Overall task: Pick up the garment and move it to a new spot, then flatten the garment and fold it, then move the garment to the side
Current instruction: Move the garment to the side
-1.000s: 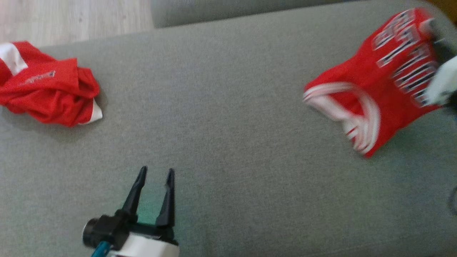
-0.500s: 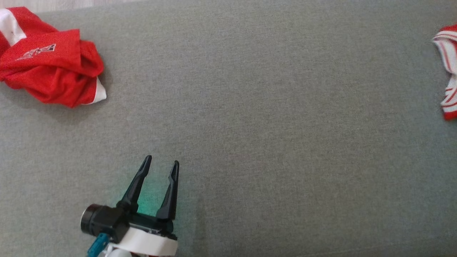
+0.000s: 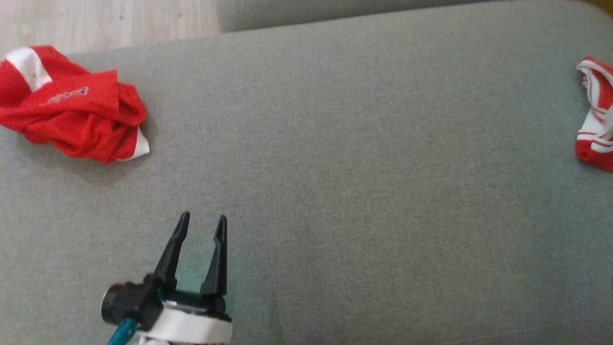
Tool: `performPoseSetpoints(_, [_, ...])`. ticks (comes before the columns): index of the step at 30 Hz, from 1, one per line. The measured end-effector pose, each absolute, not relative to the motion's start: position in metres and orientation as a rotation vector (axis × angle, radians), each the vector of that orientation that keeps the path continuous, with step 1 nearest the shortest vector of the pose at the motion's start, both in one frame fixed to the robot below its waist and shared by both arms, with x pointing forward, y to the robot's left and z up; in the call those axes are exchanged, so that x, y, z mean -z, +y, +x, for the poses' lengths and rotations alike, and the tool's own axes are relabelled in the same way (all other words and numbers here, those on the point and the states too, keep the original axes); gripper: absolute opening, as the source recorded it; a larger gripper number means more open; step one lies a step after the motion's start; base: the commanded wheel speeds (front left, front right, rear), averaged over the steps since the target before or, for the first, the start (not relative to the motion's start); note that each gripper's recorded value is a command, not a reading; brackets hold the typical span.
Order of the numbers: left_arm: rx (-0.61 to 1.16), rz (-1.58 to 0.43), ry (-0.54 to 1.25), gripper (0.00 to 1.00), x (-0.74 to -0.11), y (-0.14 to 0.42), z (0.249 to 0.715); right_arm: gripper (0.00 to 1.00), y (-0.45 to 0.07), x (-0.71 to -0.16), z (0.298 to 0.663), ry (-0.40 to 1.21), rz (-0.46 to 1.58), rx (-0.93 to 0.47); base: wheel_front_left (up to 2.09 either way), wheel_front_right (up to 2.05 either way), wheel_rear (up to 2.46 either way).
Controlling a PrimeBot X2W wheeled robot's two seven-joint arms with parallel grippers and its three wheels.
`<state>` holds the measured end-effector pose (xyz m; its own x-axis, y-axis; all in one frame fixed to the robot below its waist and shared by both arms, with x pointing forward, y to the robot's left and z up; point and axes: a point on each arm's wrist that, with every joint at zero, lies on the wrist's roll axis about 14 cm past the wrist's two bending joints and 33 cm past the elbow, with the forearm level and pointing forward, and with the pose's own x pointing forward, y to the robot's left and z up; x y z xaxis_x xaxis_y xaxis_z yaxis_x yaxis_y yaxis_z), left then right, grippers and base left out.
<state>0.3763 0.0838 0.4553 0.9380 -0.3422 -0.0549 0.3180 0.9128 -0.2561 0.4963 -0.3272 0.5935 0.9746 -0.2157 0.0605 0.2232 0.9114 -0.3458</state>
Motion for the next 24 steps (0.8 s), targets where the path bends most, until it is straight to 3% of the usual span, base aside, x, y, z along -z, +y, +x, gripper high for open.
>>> performPoseSetpoints(6, [0.328,-0.254,0.089,1.0,-0.462,0.085,0.358,1.0,-0.291,-0.561,0.457,0.018,-0.323,0.11,0.0,0.0,0.0])
performPoseSetpoints(14, [0.275,-0.263,0.061,1.0,-0.47,0.1,0.341,1.0,-0.253,-0.569,0.422,-0.074,-0.26,0.021,0.0,0.0,0.0])
performPoseSetpoints(24, [0.144,-0.23,0.057,1.0,-0.465,0.142,0.316,1.0,-0.177,-0.474,0.353,0.09,-0.071,-0.14,0.0,0.0,0.0])
